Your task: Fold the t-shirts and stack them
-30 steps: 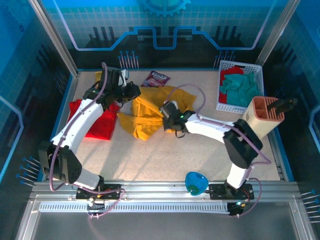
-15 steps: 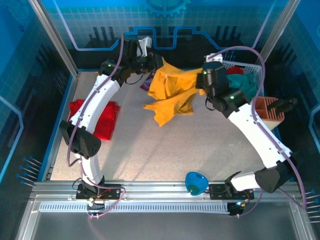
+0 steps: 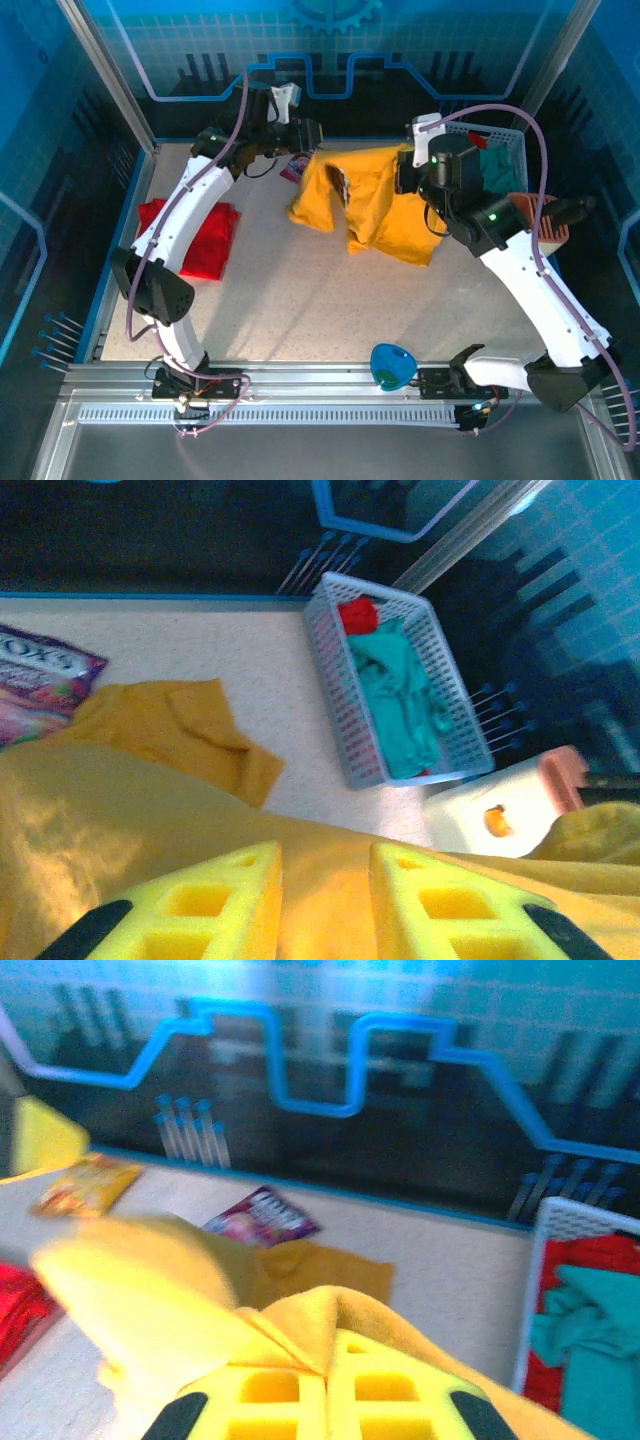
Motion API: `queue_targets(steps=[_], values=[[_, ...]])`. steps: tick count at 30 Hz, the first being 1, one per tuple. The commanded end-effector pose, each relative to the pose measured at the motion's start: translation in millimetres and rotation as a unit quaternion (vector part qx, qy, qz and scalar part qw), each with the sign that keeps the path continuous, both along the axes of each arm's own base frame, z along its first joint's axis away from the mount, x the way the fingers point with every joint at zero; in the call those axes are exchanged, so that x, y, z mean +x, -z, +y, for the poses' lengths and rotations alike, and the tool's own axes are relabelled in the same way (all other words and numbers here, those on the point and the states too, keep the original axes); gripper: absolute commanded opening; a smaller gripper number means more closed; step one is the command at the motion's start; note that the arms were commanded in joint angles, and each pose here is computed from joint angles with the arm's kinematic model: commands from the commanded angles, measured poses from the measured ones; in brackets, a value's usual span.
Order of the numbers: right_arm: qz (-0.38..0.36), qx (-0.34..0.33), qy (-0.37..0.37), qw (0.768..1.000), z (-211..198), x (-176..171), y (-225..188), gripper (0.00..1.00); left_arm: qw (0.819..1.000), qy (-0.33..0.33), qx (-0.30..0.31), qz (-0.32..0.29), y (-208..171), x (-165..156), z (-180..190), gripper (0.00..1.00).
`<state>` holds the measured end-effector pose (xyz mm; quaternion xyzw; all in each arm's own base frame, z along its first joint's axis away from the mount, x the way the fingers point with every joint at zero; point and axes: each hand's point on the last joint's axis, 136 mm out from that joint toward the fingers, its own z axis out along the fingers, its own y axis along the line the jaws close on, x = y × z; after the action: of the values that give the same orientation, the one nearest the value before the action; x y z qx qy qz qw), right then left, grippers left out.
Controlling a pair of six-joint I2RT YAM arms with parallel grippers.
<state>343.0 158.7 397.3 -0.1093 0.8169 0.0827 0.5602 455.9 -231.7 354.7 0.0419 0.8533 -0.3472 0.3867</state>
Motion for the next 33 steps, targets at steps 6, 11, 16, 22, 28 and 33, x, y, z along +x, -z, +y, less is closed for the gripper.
queue_targets(steps=[6,11,16,22,28,33], values=[[0.136,-0.001,-0.223,0.965,115.1,-56.2,80.4,0.00,0.995,-0.066,0.027,0.068,56.9,-7.1,72.8,0.41],[0.190,-0.059,-0.242,0.950,143.6,-79.0,134.4,0.00,0.988,-0.072,0.034,0.129,112.2,-31.1,81.3,0.48],[0.251,0.005,-0.359,0.899,187.3,-125.0,155.5,0.03,0.981,-0.083,0.039,0.170,153.7,-55.7,87.6,0.52],[0.302,-0.044,-0.380,0.873,190.2,-150.2,196.2,0.13,0.974,-0.088,0.049,0.201,180.7,-60.3,90.3,0.59],[0.283,-0.060,-0.203,0.935,114.3,-103.2,212.7,0.50,0.965,-0.091,0.066,0.235,222.2,-50.5,78.9,0.64],[0.321,-0.008,0.005,0.947,23.0,-70.8,240.1,0.74,0.955,-0.093,0.087,0.269,260.9,-44.7,65.5,0.64]])
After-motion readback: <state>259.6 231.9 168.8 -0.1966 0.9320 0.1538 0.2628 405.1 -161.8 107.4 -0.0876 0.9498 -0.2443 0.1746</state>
